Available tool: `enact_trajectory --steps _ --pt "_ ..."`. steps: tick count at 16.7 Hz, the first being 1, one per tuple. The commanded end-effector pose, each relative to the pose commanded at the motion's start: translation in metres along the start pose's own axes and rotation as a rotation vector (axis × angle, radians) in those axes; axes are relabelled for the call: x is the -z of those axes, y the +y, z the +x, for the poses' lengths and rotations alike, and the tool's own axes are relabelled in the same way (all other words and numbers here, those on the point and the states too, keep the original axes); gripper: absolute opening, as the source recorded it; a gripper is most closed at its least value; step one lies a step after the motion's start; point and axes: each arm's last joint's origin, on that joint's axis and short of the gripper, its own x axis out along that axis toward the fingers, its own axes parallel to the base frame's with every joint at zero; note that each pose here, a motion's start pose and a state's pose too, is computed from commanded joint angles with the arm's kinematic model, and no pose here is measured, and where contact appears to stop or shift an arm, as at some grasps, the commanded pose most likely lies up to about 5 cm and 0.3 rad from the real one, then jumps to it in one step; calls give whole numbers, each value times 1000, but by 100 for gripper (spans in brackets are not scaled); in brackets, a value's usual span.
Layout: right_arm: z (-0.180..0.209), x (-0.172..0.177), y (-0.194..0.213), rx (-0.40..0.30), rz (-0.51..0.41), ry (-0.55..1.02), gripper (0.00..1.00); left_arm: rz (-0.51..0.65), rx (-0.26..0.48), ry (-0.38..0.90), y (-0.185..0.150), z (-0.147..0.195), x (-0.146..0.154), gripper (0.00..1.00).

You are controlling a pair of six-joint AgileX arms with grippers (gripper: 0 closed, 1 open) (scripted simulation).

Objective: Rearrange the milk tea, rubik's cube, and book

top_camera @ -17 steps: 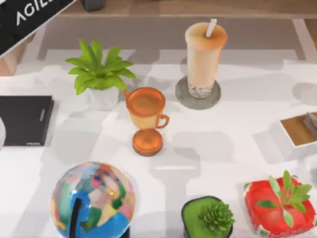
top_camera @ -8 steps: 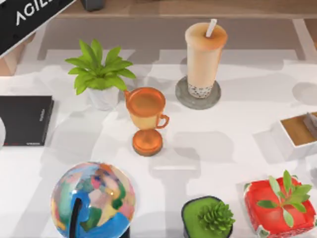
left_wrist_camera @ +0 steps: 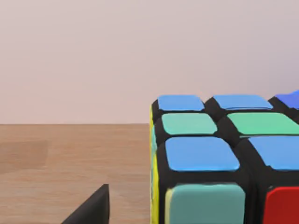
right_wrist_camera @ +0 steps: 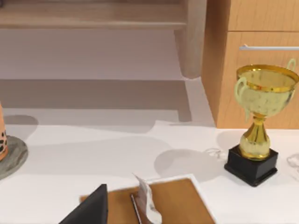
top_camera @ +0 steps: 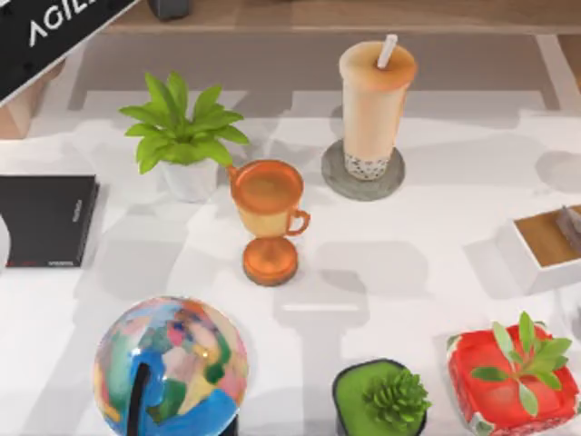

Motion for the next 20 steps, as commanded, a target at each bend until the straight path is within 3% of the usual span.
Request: enact_trajectory --steps 8,10,13,17,20 --pt "-4 1 0 -1 1 0 100 -1 2 -2 0 0 -1 100" --pt "-4 1 0 -1 1 0 100 -11 -8 -30 16 4 -7 100" --pt "-4 1 0 -1 1 0 100 -22 -44 -122 77 14 -27 100" --pt "-4 1 0 -1 1 0 100 22 -109 -265 192 11 -52 100" --pt "-4 1 0 -1 1 0 100 91 -148 -311 276 -6 -50 100"
